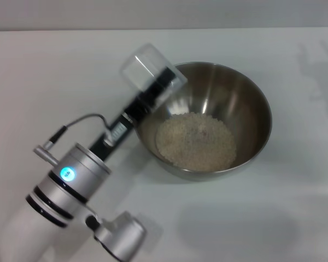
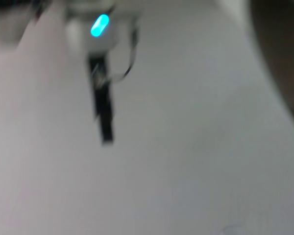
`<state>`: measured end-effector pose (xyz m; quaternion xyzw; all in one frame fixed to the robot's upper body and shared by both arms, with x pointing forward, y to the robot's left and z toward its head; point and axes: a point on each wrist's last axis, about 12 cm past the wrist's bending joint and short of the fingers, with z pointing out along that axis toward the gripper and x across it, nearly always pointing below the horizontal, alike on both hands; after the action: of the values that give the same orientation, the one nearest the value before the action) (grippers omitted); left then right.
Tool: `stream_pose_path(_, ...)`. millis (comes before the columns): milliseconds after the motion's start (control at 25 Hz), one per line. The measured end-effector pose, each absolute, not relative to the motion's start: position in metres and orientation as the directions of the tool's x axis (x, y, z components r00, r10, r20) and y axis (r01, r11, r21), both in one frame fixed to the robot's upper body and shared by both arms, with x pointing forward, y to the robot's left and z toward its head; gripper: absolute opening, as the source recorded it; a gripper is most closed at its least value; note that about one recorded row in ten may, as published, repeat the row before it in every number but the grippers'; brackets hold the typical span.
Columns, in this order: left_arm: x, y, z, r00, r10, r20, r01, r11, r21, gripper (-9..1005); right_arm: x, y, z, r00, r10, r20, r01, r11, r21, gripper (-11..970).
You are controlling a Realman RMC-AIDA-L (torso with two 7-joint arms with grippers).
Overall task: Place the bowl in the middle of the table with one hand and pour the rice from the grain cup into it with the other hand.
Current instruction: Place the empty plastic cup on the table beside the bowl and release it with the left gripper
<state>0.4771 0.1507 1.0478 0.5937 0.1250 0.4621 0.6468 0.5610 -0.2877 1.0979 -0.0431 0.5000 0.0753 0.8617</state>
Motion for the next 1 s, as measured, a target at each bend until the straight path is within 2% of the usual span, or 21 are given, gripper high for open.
stream_pose_path(40, 0.477, 0.151, 1.048, 0.542, 0.746, 0.387, -0.449, -0.132, 0.884, 28, 0.561, -0.288, 1.098, 0.489, 0.087, -0.868, -0.173, 0.985, 0.001, 540)
stream_pose_path(80, 0.480, 0.153, 1.051, 0.555, 0.780, 0.290, -0.404, -0.052, 0.913, 29, 0.561, -0.288, 1.098, 0.489, 0.087, -0.868, -0.172, 0.985, 0.001, 540)
stream_pose_path(120, 0.480, 0.153, 1.051, 0.555, 0.780, 0.290, -0.404, -0.052, 0.913, 29, 0.561, -0.288, 1.098, 0.489, 0.087, -0.868, -0.172, 0.985, 0.002, 541)
stream_pose_path(200, 0.492, 0.169, 1.059, 0.565, 0.805, -0.183, -0.171, 0.332, 0.928, 29, 0.561, -0.288, 1.098, 0.489, 0.088, -0.868, -0.172, 0.985, 0.003, 541)
stream_pose_path(280, 0.497, 0.177, 1.059, 0.536, 0.764, -0.358, -0.083, 0.470, 0.879, 30, 0.561, -0.288, 1.098, 0.488, 0.090, -0.868, -0.172, 0.985, 0.005, 541)
stream_pose_path(400, 0.509, 0.196, 1.052, 0.393, 0.581, -0.713, 0.083, 0.749, 0.657, 31, 0.558, -0.289, 1.098, 0.498, 0.094, -0.862, -0.173, 0.985, 0.007, 541)
stream_pose_path(480, 0.516, 0.208, 1.042, 0.268, 0.443, -0.856, 0.146, 0.859, 0.490, 32, 0.558, -0.289, 1.098, 0.501, 0.095, -0.860, -0.174, 0.985, 0.007, 541)
stream_pose_path(640, 0.521, 0.223, 1.022, 0.058, 0.223, -0.973, 0.200, 0.952, 0.231, 33, 0.556, -0.288, 1.099, 0.511, 0.098, -0.854, -0.177, 0.984, 0.007, 541)
stream_pose_path(1000, 0.522, 0.228, 1.009, -0.066, 0.155, -0.986, 0.203, 0.969, 0.139, 35, 0.556, -0.289, 1.099, 0.511, 0.097, -0.854, -0.177, 0.984, 0.007, 542)
